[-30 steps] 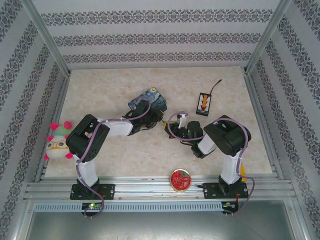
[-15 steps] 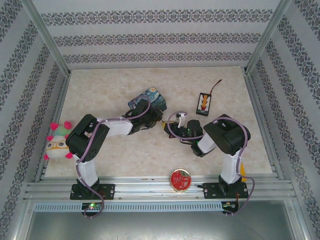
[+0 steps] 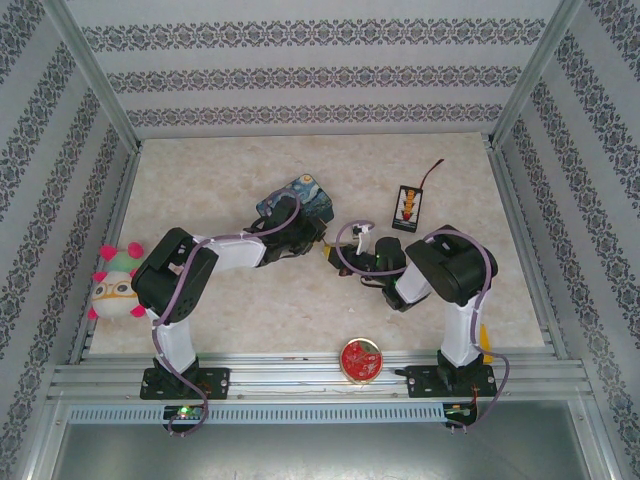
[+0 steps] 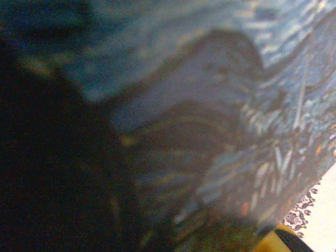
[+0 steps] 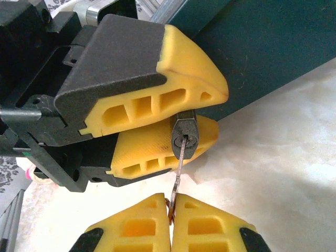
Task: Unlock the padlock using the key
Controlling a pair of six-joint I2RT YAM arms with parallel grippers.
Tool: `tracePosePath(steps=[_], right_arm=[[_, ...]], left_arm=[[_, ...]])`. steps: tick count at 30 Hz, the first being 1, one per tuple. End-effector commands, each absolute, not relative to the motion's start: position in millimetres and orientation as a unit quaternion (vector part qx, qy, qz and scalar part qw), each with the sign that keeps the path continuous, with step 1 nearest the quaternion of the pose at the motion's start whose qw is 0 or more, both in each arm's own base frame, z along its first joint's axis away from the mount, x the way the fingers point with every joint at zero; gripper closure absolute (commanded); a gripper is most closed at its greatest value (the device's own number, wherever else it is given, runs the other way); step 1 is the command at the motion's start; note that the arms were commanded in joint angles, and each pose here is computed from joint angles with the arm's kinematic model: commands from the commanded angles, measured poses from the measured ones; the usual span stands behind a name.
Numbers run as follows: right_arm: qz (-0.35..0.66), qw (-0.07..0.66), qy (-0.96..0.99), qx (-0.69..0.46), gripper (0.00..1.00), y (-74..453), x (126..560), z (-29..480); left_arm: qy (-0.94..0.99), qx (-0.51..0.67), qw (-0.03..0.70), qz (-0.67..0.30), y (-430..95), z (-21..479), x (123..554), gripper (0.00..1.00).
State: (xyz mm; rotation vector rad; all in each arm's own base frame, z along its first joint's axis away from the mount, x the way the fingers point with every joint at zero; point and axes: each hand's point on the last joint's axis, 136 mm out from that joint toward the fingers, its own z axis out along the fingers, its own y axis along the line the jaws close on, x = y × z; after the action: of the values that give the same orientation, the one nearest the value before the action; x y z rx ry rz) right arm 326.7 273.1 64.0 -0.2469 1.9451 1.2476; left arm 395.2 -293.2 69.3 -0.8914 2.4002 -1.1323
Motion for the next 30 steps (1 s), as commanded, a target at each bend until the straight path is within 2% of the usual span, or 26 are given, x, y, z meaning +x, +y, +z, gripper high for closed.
tracePosePath(steps=[1,9,30], right_arm=[[0.496,0.415,0.757,-0.091,1.0,273,343,72],[0.503,0.407,0.759,-0.073,1.0,264,346,73],[0.543,0.32,0.776,0.032,1.0,253,354,53]], left_arm=[[0.856,-0.287,0.076,-0.424,-321,73,364,1.0],[0.864,-0.282,0.071,-0.411,-317,68,358,1.0],[0.881,-0.259,0.079,-0.388,-312,66,355,1.0]])
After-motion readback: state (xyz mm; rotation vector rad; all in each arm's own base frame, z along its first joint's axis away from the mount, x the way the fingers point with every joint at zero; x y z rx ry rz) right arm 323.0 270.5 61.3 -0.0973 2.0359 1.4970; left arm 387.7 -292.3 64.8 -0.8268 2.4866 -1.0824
